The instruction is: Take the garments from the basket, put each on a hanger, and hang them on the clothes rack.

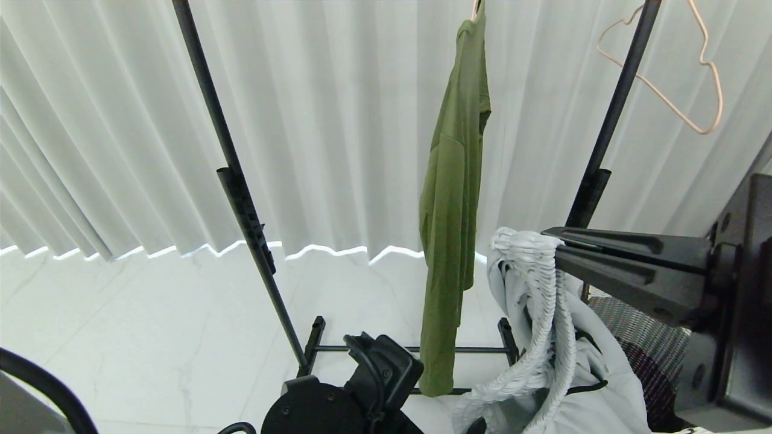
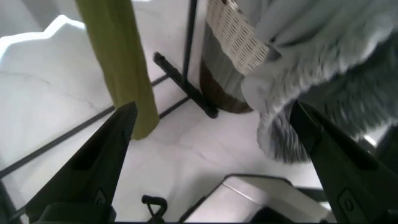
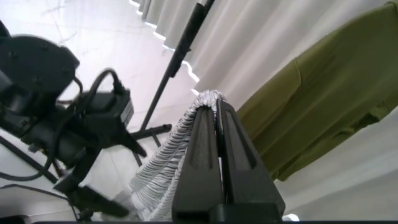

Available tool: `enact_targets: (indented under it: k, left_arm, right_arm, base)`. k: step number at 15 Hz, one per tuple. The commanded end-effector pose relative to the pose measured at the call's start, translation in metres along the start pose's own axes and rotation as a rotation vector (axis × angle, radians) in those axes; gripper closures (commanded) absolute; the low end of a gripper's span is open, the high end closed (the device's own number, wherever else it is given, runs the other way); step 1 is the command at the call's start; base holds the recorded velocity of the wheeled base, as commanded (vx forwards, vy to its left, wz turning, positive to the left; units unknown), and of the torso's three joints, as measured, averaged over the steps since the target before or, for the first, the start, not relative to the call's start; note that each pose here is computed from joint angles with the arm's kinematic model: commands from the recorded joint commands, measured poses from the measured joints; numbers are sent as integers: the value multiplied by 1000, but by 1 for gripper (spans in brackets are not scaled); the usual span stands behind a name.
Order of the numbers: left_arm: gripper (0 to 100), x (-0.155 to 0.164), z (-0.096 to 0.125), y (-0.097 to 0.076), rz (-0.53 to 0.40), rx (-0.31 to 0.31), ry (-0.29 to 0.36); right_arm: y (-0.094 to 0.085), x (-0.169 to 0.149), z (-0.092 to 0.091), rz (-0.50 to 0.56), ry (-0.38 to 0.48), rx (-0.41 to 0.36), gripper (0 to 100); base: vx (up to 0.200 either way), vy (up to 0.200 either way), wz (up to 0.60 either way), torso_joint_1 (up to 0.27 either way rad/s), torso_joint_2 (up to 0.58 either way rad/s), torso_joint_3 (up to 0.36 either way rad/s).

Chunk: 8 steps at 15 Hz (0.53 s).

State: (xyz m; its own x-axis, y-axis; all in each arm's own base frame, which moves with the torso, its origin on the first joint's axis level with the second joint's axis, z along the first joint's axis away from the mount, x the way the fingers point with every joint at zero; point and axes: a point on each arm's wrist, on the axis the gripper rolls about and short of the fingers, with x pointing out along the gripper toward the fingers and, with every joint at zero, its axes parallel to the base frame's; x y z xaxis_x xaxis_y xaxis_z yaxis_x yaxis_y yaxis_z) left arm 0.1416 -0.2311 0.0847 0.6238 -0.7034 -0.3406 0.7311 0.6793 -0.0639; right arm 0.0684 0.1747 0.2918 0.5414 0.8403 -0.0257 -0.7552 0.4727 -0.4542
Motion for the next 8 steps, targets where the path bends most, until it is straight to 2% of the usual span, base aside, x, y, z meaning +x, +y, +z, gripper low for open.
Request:
enact_targets:
  k: [1,3,4,6,8]
  left_arm:
    - [0,-1,-11,1,-3,8,39]
    - [0,-4,-16,2,-2,13,62]
    - [100,-7,-19,3,1,14,69]
    - [100,-11,-24,5,9,50,83]
    - [100,-20,-34,8,3,199,116]
  right_arm:
    - [0,0,0,2,-3,0,100]
    - [0,-3,0,0,-7,1,100]
    - [-1,-4,0,-1,-8,1,100]
    - [0,-6,-1,-1,-5,2,100]
    - [3,-10,-10,11,18,-4,100]
  base:
    - [0,0,0,0,0,0]
    - [0,0,0,0,0,0]
    - [0,0,0,0,0,0]
    - [0,0,0,0,0,0]
    - [0,0,0,0,0,0]
